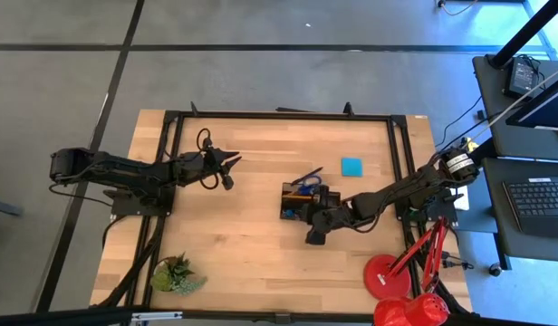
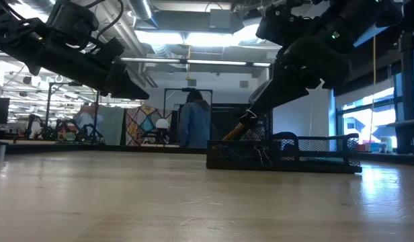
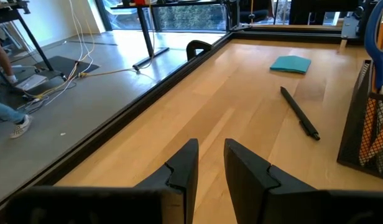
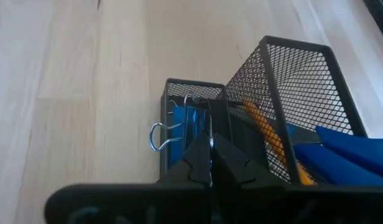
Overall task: Pick and place office supplies into organizer
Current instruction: Put the black binder clip into the black desk organizer, then put the black pen into the black desk organizer
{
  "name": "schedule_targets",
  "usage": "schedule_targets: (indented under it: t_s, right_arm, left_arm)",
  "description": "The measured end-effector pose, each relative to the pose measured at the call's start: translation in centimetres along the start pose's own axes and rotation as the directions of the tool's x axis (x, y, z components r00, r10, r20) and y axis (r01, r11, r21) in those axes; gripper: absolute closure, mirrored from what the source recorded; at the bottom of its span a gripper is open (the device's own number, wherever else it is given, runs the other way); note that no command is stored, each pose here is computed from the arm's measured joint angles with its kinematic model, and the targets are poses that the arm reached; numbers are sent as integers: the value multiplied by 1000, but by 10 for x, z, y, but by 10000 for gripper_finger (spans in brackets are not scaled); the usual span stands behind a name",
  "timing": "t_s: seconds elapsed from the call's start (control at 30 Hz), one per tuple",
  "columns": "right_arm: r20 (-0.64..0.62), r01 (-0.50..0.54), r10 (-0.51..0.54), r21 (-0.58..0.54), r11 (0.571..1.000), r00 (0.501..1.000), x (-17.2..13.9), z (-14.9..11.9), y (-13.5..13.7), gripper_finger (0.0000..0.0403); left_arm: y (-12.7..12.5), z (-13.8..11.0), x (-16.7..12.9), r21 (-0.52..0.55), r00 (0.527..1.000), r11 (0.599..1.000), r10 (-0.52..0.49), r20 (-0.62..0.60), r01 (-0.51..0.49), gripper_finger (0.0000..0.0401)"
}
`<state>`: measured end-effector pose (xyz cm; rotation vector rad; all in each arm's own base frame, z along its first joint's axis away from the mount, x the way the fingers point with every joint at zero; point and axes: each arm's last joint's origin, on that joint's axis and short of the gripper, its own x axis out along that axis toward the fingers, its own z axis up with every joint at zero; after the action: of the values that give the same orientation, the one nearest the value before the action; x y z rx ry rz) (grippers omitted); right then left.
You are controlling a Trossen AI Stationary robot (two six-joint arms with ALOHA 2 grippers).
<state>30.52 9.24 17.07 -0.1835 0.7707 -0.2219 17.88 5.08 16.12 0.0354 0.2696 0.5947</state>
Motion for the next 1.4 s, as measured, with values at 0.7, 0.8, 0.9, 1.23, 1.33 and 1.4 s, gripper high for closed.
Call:
schedule_targets:
  t_s: [0.7,0.8,0.9,1.23,1.33,1.4]
  right_arm:
    - [-13,7,-7,-13,1000,1000,1,-5,-1,378]
    - [-14,9,-9,-14,1000,1000,1,-6,-1,378]
    - [-15,9,-9,-14,1000,1000,1,-6,-1,378]
    - [-4,-12,11,-17,1000,1000,-1,1,0,377]
    - [6,-45,46,-51,998,999,-4,6,4,372]
    - [-1,-55,55,-63,997,998,-7,9,6,361]
  left_arm:
    - [0,0,0,0,1000,1000,1,0,-1,329]
    - [0,0,0,0,1000,1000,0,0,0,329]
    - [0,0,0,0,1000,1000,1,-1,-1,329]
    - [0,0,0,0,1000,1000,1,-1,-1,329]
    - [0,0,0,0,1000,1000,1,-1,-1,329]
    - [0,0,0,1,1000,1000,0,-2,0,329]
